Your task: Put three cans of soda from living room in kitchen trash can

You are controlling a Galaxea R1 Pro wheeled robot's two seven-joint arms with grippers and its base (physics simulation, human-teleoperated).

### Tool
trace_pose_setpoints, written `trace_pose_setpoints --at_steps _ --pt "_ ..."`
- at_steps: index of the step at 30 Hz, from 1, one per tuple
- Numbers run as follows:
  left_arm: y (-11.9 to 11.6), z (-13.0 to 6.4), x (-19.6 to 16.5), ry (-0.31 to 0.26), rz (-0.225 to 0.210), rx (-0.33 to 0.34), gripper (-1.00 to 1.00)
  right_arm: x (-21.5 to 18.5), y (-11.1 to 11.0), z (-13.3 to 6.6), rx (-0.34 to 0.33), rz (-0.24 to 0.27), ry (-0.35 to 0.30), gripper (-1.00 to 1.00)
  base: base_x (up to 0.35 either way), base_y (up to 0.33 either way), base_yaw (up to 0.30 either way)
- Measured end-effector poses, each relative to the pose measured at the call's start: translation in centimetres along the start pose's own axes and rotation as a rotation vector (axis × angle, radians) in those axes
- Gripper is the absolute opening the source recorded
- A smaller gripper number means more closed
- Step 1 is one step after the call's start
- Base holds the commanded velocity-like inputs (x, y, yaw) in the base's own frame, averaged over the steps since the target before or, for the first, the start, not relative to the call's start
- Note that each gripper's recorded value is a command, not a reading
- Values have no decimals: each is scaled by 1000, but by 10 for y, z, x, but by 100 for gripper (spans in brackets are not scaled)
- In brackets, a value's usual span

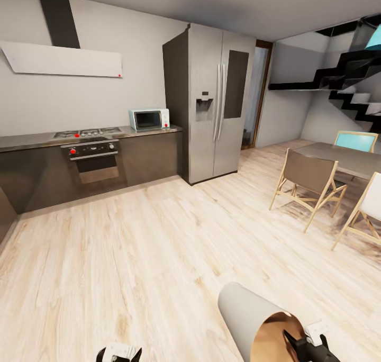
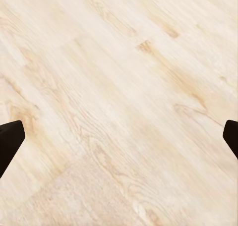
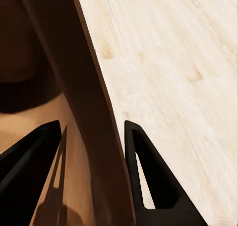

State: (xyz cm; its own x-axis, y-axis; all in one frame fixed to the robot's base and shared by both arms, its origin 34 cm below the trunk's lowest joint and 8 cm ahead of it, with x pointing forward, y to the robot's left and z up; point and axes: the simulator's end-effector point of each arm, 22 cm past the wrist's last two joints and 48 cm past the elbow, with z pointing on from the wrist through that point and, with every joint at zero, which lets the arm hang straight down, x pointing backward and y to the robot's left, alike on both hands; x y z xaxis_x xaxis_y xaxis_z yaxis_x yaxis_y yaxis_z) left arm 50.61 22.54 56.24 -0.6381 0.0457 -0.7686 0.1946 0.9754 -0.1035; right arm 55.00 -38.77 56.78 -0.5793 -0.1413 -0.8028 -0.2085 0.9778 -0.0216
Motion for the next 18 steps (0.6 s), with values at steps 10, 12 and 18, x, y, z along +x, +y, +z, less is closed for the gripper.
trace_pose_setpoints --at_steps 10,12,18 --pt "4 -1 -5 -24 17 -5 100 53 9 -20 3 43 94 -100 0 0 0" --pt "4 -1 -4 -23 17 -5 100 58 11 -22 -3 41 106 -100 0 0 0" --pt "3 -1 -3 -22 17 -3 100 67 13 -26 -4 46 118 -100 0 0 0"
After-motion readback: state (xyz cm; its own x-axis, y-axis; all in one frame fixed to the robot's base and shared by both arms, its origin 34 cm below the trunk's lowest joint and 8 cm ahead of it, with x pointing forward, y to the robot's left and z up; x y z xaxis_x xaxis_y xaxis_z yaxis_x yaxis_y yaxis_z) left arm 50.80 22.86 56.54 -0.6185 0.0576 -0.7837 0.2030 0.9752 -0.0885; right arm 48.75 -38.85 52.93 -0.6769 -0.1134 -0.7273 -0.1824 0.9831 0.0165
